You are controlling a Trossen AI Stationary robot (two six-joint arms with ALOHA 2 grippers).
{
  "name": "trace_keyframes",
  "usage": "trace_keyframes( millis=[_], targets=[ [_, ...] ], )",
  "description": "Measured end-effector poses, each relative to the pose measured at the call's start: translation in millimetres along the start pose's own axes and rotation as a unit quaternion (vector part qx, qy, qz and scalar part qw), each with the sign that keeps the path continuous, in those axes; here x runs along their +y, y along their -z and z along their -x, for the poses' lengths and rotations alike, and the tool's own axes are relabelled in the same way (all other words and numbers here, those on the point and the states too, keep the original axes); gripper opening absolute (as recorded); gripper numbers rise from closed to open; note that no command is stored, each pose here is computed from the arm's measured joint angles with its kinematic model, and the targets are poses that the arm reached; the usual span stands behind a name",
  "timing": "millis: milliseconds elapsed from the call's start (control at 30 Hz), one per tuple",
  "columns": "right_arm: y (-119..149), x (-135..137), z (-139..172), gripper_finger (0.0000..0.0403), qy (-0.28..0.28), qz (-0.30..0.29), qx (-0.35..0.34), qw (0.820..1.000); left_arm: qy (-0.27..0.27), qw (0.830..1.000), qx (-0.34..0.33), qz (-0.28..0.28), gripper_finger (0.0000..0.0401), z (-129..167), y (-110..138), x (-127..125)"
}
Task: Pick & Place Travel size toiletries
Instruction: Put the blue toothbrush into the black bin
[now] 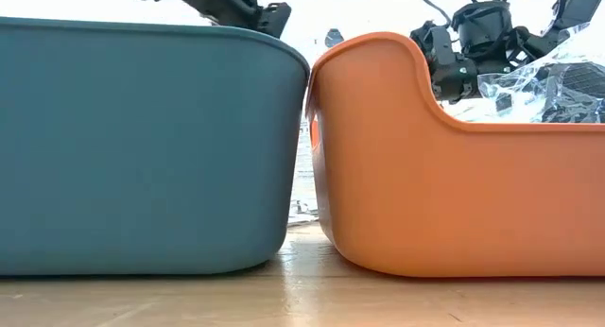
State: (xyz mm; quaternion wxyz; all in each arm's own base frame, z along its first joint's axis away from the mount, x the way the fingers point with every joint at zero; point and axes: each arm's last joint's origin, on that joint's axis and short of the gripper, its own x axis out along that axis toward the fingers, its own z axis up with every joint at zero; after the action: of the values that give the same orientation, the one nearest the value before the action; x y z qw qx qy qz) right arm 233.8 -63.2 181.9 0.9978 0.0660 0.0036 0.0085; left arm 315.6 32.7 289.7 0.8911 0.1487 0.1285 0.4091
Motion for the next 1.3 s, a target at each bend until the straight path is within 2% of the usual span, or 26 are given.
trace_keyframes(
  millis=[100,267,367,500,667,833,1033,1300],
  targets=[
    [-4.4,1.7,2.3,0.0214,-0.002,0.011,-0.004,1.0,-0.074,0.996,0.044,-0.008,0.001,10.9,4.9,22.0],
    [-7.3,3.0,4.6,0.0221,-0.001,0.011,0.0,1.0,-0.129,0.988,0.084,0.017,0.0011,22.5,31.6,57.2],
    [-8.3,3.1,4.9,0.0217,-0.001,0.012,-0.002,1.0,-0.168,0.98,0.1,0.046,0.001,27.1,58.7,81.9],
    [-8.1,3.1,4.9,0.0213,0.0,0.012,-0.002,1.0,-0.172,0.97,0.123,0.118,0.0008,30.8,102.7,109.2],
    [-8.2,3.1,4.9,0.0213,0.0,0.012,-0.003,1.0,-0.223,0.946,0.153,0.18,0.0014,35.5,149.5,126.7],
    [-8.1,3.0,4.9,0.0213,0.0,0.012,-0.002,1.0,-0.253,0.93,0.157,0.215,0.0028,36.3,163.2,132.7],
    [-8.0,3.0,4.9,0.0213,0.0,0.011,-0.002,1.0,-0.264,0.916,0.129,0.272,0.0082,34.9,160.5,134.7],
    [-6.8,2.9,4.9,0.0213,0.001,0.008,0.004,1.0,-0.267,0.911,0.122,0.288,0.0218,34.7,160.1,135.1]
  ],
)
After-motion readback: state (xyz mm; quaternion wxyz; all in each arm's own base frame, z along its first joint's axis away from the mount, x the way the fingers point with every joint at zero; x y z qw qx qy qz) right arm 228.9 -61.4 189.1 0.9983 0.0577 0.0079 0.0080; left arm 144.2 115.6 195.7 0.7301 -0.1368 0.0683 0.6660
